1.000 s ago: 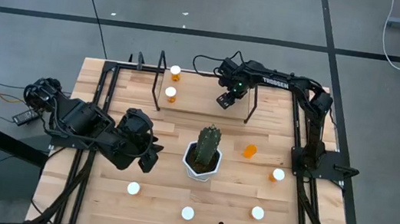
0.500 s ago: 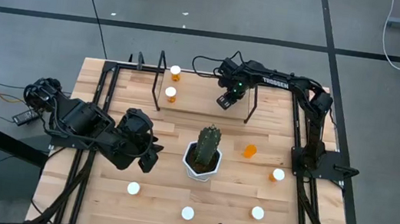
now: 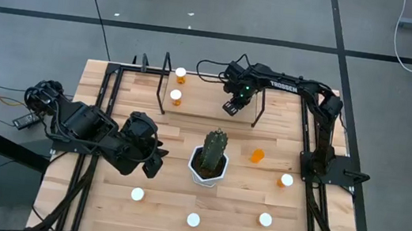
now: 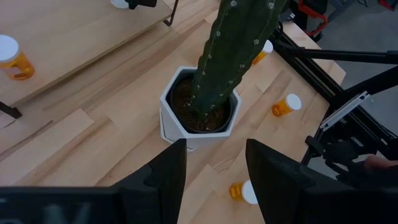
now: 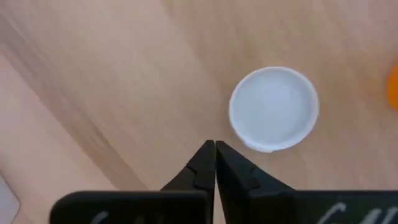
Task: Pick and place medicine bottles onto shelf by color
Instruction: Put the orange medicine bottle on the shelf
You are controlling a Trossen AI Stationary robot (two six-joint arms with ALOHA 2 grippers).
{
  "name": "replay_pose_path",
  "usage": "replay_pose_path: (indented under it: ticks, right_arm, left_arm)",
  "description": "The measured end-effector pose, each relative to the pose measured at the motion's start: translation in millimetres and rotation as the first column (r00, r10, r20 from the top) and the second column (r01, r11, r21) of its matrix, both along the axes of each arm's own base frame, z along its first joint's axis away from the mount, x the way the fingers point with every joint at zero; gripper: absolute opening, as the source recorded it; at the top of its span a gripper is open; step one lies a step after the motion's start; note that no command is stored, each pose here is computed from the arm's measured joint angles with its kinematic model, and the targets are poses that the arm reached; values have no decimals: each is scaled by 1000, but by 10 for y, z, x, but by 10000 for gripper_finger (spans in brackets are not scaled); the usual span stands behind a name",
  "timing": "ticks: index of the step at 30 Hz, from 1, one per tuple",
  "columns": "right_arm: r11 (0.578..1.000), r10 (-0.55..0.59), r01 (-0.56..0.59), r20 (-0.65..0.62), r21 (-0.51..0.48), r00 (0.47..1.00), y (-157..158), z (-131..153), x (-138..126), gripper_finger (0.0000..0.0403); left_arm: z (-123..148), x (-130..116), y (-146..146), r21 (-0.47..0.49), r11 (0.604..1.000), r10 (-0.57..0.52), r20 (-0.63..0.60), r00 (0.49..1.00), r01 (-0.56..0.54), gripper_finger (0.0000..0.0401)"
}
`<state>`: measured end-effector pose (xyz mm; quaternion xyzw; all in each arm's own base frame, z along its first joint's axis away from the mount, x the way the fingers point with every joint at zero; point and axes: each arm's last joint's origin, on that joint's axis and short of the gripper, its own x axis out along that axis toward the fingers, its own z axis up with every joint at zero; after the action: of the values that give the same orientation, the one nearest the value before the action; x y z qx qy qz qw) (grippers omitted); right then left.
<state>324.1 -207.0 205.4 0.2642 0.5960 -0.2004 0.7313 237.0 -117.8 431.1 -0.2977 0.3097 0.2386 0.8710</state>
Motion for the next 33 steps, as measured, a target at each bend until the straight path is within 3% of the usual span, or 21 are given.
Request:
replay_pose_path:
  ticks: [8,19,24,33]
  right_arm:
    - [998,36,-35,21,-59,999,7,122,47,71]
    - [992,76,-72,29,-103,997,-5,27,53,145]
    - [994,63,-62,10,-87,998,19,-96,12,135]
    - [996,49,-50,-20,-70,999,106,-202,-15,80]
  left_arm:
    - [-2,-1,0,2,1000,-1,-3,1000,1,172]
    - [0,2,-1,-4,1000,3,2,1000,-3,172]
    - [0,2,-1,-4,1000,3,2,1000,-3,172]
    - [0,2,-1,-7,1000,6,3,1000,-6,172]
